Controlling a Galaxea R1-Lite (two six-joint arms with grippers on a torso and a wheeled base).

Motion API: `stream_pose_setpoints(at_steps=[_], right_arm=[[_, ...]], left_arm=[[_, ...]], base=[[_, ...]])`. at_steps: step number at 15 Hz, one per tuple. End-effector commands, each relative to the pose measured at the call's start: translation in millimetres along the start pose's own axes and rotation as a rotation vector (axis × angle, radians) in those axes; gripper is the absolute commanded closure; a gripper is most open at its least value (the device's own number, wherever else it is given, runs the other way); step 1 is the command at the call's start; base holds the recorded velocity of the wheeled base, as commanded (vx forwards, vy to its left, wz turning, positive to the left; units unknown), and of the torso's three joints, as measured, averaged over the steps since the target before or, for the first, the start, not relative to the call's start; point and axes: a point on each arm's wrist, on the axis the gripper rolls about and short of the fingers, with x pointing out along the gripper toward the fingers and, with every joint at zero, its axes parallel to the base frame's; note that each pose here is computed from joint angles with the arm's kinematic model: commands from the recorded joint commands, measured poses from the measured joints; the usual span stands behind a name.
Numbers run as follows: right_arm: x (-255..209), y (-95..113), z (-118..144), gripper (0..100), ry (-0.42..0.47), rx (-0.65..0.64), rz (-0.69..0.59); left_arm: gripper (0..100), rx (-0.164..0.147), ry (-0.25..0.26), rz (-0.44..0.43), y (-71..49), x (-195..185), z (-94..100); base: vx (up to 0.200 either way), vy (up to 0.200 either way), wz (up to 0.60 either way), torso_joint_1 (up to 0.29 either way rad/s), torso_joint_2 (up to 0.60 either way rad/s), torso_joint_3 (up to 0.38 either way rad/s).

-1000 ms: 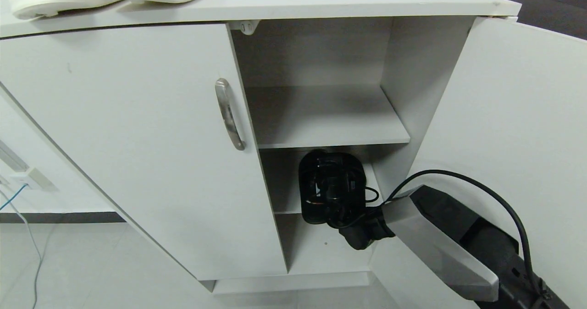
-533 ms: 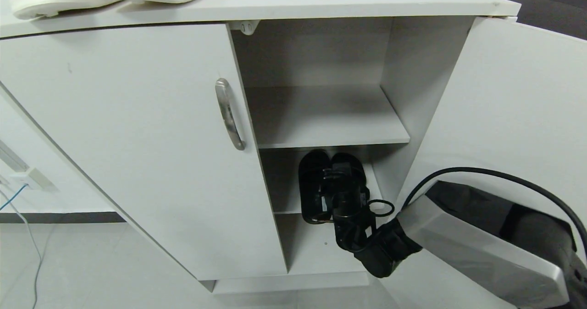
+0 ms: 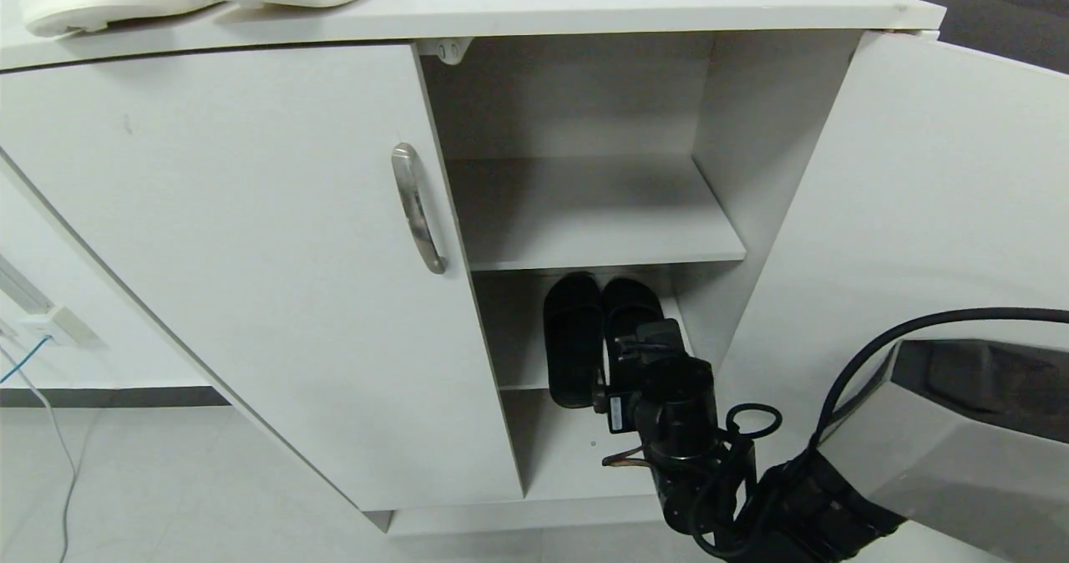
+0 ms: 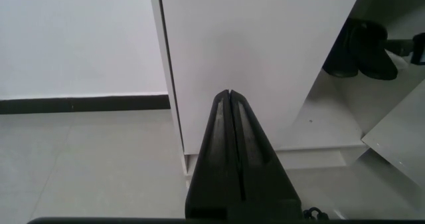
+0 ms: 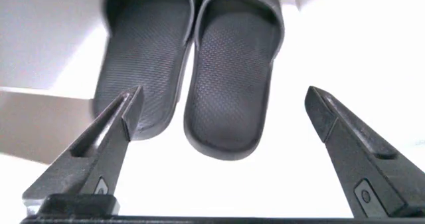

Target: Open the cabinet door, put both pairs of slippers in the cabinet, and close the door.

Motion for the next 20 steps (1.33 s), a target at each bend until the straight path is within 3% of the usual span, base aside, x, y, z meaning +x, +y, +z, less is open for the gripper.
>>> stream_pose_setpoints(at_steps=[1, 8, 20], right_arm=[[-8.1, -3.9, 12.7, 0, -0.020, 0.021, 0.008], [-10.6, -6.1, 15.4, 0, -0.025, 0.025, 0.009], [-12.8, -6.9, 12.4, 0, -0.016, 0.016, 0.011]], left_arm=[[100, 0.000, 0.001, 0.001, 0.0, 0.1, 0.1], [100, -0.002, 0.001, 0.001, 0.0, 0.1, 0.1], [100, 0.001, 0.001, 0.002, 0.0, 0.1, 0.1]], base=[[0.000, 0.000, 0.00, 0.000, 0.00, 0.000], [-0.171, 0.000, 0.00, 0.001, 0.00, 0.001], [0.000, 0.000, 0.00, 0.000, 0.00, 0.000]])
